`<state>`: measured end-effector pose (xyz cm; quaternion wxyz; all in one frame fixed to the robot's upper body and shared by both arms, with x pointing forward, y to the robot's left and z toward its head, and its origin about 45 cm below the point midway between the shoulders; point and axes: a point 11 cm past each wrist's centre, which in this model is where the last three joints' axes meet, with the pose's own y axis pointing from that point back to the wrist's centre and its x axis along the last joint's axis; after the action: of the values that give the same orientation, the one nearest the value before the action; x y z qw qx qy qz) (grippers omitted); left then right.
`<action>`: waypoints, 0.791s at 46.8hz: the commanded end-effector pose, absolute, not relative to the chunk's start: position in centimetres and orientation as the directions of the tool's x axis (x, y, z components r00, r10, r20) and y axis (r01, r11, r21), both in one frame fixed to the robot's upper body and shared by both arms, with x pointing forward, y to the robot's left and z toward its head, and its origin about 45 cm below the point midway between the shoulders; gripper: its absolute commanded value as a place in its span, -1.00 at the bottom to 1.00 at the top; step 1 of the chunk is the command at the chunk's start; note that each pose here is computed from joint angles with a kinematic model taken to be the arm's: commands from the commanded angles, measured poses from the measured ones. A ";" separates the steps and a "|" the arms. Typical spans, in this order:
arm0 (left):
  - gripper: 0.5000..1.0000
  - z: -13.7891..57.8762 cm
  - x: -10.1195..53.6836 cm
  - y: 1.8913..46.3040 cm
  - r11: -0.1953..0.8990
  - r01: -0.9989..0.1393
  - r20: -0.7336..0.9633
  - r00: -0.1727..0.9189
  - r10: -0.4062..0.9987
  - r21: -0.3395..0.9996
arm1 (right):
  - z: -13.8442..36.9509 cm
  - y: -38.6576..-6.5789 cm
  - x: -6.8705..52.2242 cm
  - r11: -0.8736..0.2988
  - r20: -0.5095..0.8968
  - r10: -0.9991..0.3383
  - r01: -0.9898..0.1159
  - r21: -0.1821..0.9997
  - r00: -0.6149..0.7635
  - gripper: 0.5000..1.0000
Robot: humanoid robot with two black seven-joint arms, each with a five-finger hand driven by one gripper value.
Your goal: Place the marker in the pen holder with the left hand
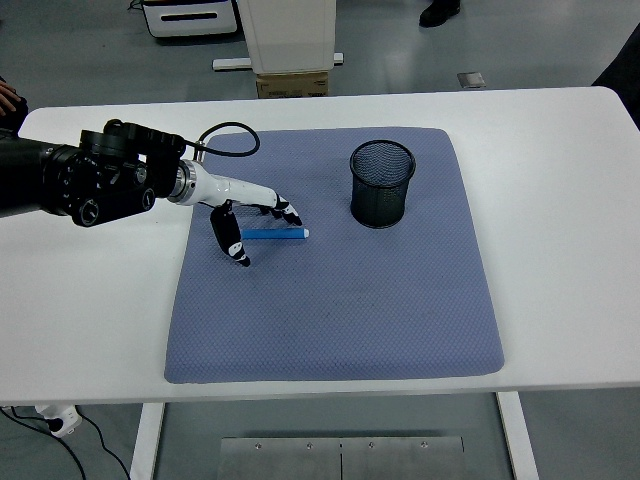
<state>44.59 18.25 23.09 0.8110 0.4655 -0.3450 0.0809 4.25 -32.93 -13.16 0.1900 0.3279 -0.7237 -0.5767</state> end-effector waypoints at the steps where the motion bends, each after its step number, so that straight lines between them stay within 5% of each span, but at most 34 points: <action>1: 0.45 23.0 44.5 18.0 0.556 -0.448 0.633 0.749 -0.195 0.701 | -13.2 -32.9 4.3 0.120 -0.103 -0.694 -0.256 0.959 -0.713 1.00; 37: -0.09 22.5 44.3 17.9 0.555 -0.440 0.627 0.753 -0.200 0.706 | -13.2 -32.9 4.2 0.120 -0.102 -0.694 -0.254 0.960 -0.713 1.00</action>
<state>44.29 17.89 22.54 0.8124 0.4656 -0.3433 0.0735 4.27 -32.93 -13.16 0.1900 0.3279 -0.7237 -0.5767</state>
